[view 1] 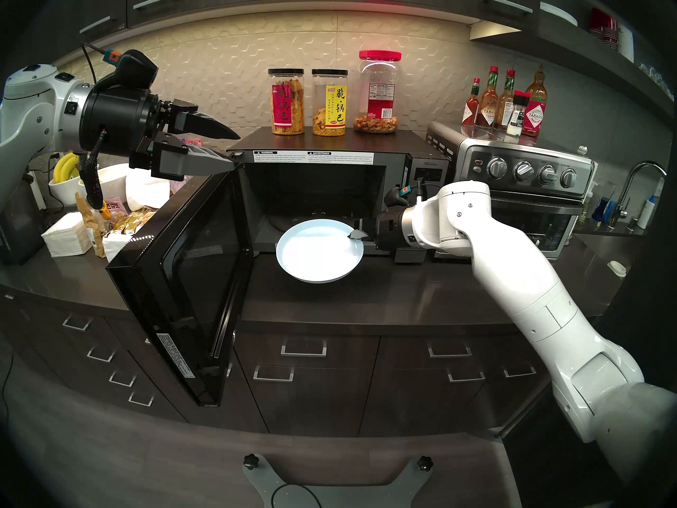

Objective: Open the microwave, put the plate inside, and close the door

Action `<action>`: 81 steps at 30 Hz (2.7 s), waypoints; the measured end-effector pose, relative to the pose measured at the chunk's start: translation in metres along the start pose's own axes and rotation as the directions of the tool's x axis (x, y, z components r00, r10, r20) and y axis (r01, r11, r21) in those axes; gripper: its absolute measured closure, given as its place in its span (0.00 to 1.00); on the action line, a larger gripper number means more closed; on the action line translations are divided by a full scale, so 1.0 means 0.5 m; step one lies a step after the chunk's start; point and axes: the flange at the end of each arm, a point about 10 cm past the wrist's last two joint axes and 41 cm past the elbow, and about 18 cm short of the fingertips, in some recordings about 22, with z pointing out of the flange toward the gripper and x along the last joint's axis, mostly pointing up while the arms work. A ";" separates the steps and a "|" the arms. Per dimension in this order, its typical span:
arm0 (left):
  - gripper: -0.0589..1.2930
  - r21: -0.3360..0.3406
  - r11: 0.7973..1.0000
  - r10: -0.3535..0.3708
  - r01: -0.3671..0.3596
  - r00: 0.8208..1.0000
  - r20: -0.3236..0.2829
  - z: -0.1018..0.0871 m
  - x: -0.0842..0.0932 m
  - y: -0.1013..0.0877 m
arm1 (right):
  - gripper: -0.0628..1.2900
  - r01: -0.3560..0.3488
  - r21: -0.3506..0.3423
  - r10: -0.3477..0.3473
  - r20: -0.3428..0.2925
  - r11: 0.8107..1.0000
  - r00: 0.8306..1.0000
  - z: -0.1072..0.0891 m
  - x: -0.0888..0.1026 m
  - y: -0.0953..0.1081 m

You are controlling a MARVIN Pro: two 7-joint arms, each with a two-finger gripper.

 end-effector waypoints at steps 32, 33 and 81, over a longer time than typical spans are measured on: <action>0.07 0.015 1.000 -0.001 0.001 1.000 -0.001 -0.007 0.002 0.005 | 0.97 -0.124 -0.141 0.114 -0.078 0.982 0.990 0.041 -0.011 -0.064; 0.07 0.015 1.000 -0.001 0.001 1.000 -0.001 -0.007 0.002 0.005 | 0.97 -0.131 -0.145 0.120 -0.081 0.981 0.990 0.043 -0.012 -0.065; 0.07 0.030 1.000 -0.004 0.004 1.000 -0.006 -0.010 -0.005 0.013 | 0.97 -0.307 -0.276 0.274 -0.153 0.911 0.949 0.203 0.006 -0.072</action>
